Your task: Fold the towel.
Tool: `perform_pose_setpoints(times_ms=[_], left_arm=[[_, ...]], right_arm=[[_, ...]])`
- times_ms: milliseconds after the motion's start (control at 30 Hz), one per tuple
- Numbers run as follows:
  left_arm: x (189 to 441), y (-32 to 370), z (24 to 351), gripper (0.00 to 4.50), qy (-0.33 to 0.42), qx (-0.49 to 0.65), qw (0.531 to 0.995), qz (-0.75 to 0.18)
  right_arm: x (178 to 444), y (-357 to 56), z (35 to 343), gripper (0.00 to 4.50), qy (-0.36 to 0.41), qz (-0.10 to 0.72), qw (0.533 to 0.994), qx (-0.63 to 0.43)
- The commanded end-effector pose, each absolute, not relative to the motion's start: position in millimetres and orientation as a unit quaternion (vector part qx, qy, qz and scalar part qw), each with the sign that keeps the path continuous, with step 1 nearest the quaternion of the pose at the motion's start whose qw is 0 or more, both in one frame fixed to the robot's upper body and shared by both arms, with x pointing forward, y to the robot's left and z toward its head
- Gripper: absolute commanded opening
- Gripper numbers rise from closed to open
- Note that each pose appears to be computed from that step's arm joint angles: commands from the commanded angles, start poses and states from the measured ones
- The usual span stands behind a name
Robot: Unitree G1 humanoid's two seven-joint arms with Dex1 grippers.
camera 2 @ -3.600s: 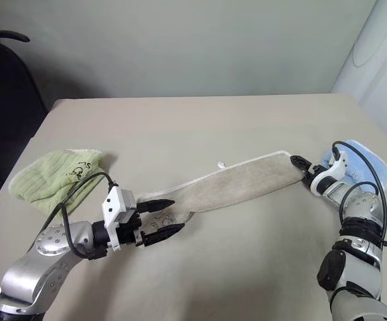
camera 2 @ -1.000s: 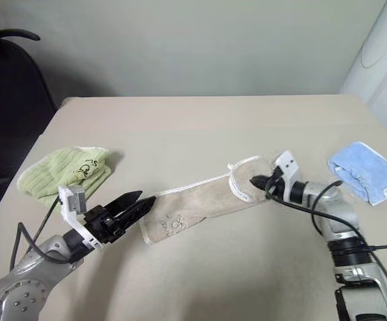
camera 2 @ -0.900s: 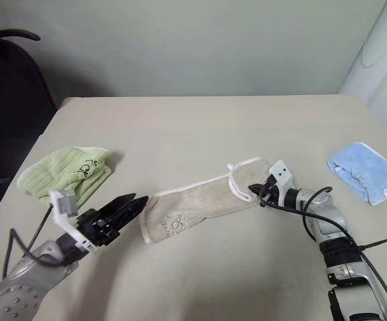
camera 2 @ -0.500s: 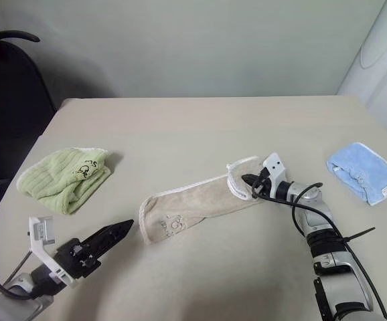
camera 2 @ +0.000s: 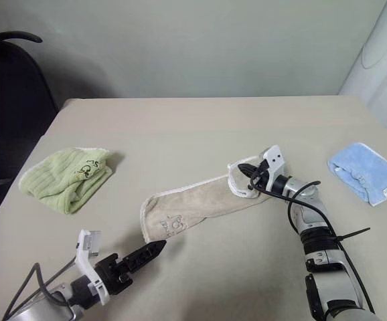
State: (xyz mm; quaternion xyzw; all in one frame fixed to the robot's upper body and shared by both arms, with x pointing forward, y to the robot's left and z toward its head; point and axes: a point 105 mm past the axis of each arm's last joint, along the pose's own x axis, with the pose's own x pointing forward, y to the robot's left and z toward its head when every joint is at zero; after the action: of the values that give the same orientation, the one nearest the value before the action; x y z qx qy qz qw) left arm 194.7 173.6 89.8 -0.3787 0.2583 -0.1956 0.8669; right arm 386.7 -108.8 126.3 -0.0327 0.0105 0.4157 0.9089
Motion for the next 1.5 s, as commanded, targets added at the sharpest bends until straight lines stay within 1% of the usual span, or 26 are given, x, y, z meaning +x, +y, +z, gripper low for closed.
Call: perform_pose_setpoints(times_ms=[33,233,367,400,467,600,633,733,833,867,1033,1133,1200,1300,1367,1433,1500], left_arm=[[212.3,190.8,80.5,4.48,0.249,-0.391,0.877,-0.130],[229.9,201.6,77.4,4.48,0.237,-0.393,0.884,-0.090],[232.4,205.7,78.6,4.48,0.228,-0.404,0.883,-0.078],[231.7,206.0,78.6,4.31,0.227,-0.405,0.882,-0.076],[230.8,206.7,77.6,3.94,0.227,-0.407,0.882,-0.071],[228.3,208.9,76.8,2.47,0.217,-0.416,0.881,-0.058],[227.7,208.5,78.2,2.18,0.212,-0.418,0.882,-0.059],[225.0,207.4,80.6,1.00,0.200,-0.424,0.881,-0.061],[221.6,206.3,83.2,0.09,0.189,-0.426,0.883,-0.065],[220.5,206.3,84.6,0.02,0.184,-0.426,0.883,-0.066],[214.8,208.0,106.6,0.02,0.134,-0.421,0.891,-0.103],[212.6,206.5,117.7,0.02,0.116,-0.410,0.895,-0.129],[212.3,205.6,121.3,0.02,0.112,-0.405,0.897,-0.140],[213.7,202.2,131.8,0.02,0.103,-0.365,0.910,-0.168],[218.8,200.3,146.5,0.02,0.086,-0.331,0.920,-0.192],[227.2,192.6,169.1,0.02,0.057,-0.298,0.925,-0.229],[234.6,174.8,194.7,0.02,0.030,-0.270,0.918,-0.287]], right_arm=[[387.8,-110.8,149.4,0.00,-0.035,0.408,0.912,-0.036],[386.4,-111.8,151.1,0.00,-0.037,0.405,0.913,-0.036],[386.4,-111.4,151.9,0.00,-0.039,0.405,0.913,-0.038],[386.6,-111.2,152.3,0.00,-0.039,0.405,0.913,-0.038],[387.1,-110.9,152.5,0.00,-0.039,0.405,0.913,-0.039],[388.1,-109.3,153.5,0.00,-0.041,0.406,0.912,-0.041],[388.5,-109.0,153.9,0.00,-0.042,0.406,0.912,-0.041],[389.3,-109.0,154.9,0.00,-0.043,0.406,0.912,-0.041],[389.4,-110.0,156.0,0.00,-0.044,0.406,0.912,-0.041],[389.2,-110.9,156.5,0.00,-0.045,0.407,0.912,-0.041],[385.2,-119.3,158.2,0.00,-0.038,0.415,0.908,-0.037],[381.3,-124.1,155.5,0.00,-0.029,0.420,0.906,-0.046],[381.0,-127.7,154.3,0.00,-0.028,0.414,0.908,-0.052],[384.6,-140.2,157.5,0.00,-0.033,0.386,0.920,-0.054],[388.0,-150.8,162.3,0.00,-0.040,0.364,0.929,-0.054],[392.6,-162.4,167.9,0.00,-0.048,0.337,0.939,-0.051],[398.2,-174.4,173.9,0.00,-0.058,0.306,0.949,-0.045]])
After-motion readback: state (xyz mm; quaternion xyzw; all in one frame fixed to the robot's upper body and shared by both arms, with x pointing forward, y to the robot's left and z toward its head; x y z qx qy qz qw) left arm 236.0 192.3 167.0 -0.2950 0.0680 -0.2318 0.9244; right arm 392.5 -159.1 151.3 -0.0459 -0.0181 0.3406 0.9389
